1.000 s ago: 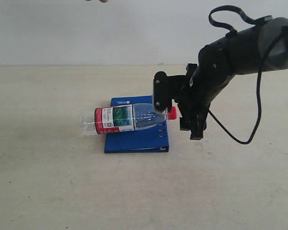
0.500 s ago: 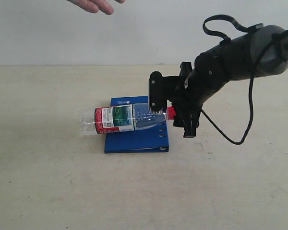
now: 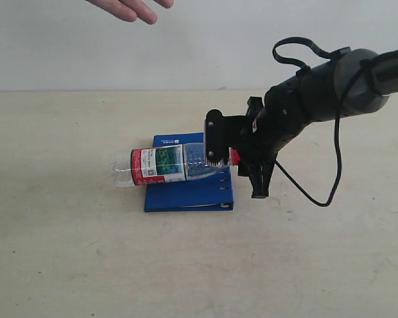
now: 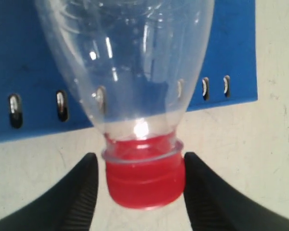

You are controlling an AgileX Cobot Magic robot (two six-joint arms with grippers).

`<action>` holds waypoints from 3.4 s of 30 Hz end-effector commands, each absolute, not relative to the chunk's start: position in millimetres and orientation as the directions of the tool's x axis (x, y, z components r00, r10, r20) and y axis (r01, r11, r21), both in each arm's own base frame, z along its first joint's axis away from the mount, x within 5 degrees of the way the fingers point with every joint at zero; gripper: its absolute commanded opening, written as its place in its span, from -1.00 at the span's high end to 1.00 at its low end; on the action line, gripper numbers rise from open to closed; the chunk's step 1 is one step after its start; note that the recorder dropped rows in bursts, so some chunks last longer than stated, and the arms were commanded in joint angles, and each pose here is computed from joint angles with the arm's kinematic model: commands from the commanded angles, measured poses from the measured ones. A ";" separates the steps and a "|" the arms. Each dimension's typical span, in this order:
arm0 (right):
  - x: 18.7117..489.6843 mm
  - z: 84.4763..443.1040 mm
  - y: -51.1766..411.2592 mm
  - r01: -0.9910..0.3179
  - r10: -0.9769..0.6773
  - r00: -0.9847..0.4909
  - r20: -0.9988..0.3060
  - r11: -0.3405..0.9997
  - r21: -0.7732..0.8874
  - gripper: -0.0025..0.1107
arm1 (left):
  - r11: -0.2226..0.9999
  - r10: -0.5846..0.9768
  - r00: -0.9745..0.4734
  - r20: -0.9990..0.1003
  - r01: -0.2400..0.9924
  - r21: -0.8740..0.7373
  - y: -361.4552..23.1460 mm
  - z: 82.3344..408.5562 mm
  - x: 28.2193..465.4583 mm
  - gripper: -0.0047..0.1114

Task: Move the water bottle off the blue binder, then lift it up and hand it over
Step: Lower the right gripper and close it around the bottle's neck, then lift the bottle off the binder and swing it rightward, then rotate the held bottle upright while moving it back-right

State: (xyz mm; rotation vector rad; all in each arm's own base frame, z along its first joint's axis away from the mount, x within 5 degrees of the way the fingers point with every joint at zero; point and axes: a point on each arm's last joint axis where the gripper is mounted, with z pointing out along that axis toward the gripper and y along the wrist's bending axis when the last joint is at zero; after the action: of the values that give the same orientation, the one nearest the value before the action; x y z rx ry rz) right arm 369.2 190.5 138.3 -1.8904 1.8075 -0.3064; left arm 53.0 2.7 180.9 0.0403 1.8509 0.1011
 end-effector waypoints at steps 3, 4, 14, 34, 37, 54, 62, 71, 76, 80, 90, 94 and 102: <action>369.9 140.0 190.9 -0.864 -0.979 0.084 -0.188 0.023 -0.503 0.17 | 0.996 0.075 -0.275 -0.959 -0.020 0.084 2.2 180.5 53.0 0.84; 369.9 140.0 190.9 -0.864 -0.979 0.084 -0.188 0.022 -0.503 0.17 | 0.996 0.075 -0.275 -0.959 -0.020 0.084 2.2 180.5 53.0 0.84; 369.4 139.8 191.5 -0.871 -0.973 0.026 -0.229 0.090 -0.483 0.57 | 0.996 0.075 -0.275 -0.959 -0.020 0.084 2.2 180.5 53.0 0.84; 371.2 219.9 156.6 -0.770 -0.934 -0.079 -0.347 0.279 -0.574 0.96 | 0.996 0.075 -0.275 -0.959 -0.020 0.084 2.2 180.5 53.0 0.84; 370.8 237.0 139.8 -0.743 -0.922 -0.125 -0.367 0.332 -0.581 0.96 | 0.996 0.075 -0.275 -0.959 -0.020 0.084 2.2 180.5 53.0 0.84; 384.6 277.5 90.8 -0.509 -0.729 -0.273 -0.627 0.663 -0.549 0.96 | 0.996 0.075 -0.275 -0.959 -0.020 0.084 2.2 180.5 53.0 0.84; 389.4 289.2 93.8 -0.415 -0.596 -0.243 -0.766 0.777 -0.473 0.96 | 0.996 0.075 -0.275 -0.959 -0.020 0.084 2.2 180.5 53.0 0.84; 390.3 291.8 95.1 -0.389 -0.533 -0.245 -0.810 0.819 -0.422 0.87 | 0.996 0.075 -0.275 -0.959 -0.020 0.084 2.2 180.5 53.0 0.84; 396.7 282.0 104.8 -0.330 -0.300 -0.328 -0.896 0.925 -0.189 -0.01 | 0.996 0.075 -0.275 -0.959 -0.020 0.084 2.2 180.5 53.0 0.84; 431.1 244.8 134.8 -0.365 -0.284 -0.399 -0.872 0.921 -0.133 -0.02 | 0.996 0.075 -0.275 -0.959 -0.020 0.084 2.2 180.5 53.0 0.84; 518.0 179.9 157.9 -0.344 -0.240 -0.636 -0.733 0.939 -0.009 -0.02 | 0.996 0.075 -0.275 -0.959 -0.020 0.084 2.2 180.5 53.0 0.84; 539.6 168.5 164.7 -0.349 -0.240 -0.628 -0.740 0.937 -0.008 -0.02 | 0.996 0.075 -0.275 -0.959 -0.020 0.084 2.2 180.5 53.0 0.84; 553.3 140.5 165.8 -0.369 -0.309 -0.640 -0.704 0.927 -0.071 -0.02 | 0.996 0.075 -0.275 -0.959 -0.020 0.084 2.2 180.5 53.0 0.84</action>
State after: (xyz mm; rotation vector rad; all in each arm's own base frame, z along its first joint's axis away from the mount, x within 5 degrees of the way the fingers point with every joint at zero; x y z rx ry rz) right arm 550.3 169.1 143.7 -0.4523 2.3072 0.1399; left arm 53.0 2.7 180.9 0.0403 1.8509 0.1011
